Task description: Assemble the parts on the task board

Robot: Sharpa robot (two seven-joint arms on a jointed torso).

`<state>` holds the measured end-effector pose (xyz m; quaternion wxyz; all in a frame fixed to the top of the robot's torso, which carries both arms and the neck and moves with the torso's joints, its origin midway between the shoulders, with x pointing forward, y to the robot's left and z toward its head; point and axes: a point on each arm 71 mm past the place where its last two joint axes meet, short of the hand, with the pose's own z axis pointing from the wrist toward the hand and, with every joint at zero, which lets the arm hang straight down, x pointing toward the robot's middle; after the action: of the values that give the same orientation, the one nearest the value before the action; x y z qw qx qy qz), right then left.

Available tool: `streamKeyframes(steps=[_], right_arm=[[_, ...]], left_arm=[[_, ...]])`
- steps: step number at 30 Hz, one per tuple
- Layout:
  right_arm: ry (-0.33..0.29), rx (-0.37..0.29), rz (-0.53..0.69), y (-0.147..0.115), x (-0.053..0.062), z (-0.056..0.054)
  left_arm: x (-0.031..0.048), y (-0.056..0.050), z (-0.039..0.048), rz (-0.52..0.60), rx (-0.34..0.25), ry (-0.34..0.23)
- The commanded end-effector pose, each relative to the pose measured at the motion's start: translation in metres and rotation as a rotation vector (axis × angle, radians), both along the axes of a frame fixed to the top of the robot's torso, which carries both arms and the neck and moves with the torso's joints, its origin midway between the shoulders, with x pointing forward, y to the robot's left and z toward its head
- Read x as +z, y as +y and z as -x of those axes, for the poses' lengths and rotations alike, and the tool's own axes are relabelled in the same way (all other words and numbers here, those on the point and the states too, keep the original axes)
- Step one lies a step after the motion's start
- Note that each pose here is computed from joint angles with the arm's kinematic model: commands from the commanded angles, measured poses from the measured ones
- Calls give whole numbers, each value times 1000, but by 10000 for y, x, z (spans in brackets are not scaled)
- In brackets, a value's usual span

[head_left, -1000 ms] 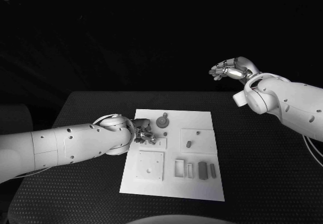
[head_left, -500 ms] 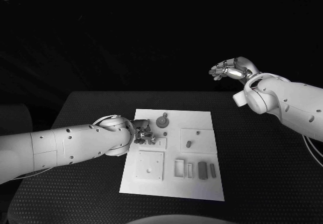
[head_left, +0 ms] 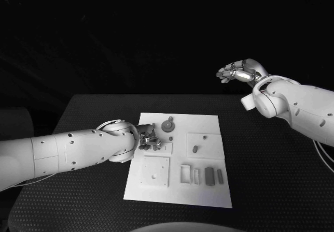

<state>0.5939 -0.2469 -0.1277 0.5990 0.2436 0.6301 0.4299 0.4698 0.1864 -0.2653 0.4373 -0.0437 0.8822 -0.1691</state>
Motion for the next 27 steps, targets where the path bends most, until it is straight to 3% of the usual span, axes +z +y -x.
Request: streamKeyframes(steps=[1, 13, 27], right_arm=[[4, 13, -4, 10, -2, 4], [5, 14, -4, 17, -9, 1], [8, 17, -5, 27, -13, 0]], left_arm=[[-132, -55, 109, -10, -31, 78], [-130, -35, 75, -17, -23, 60], [-152, -76, 86, -33, -46, 95]])
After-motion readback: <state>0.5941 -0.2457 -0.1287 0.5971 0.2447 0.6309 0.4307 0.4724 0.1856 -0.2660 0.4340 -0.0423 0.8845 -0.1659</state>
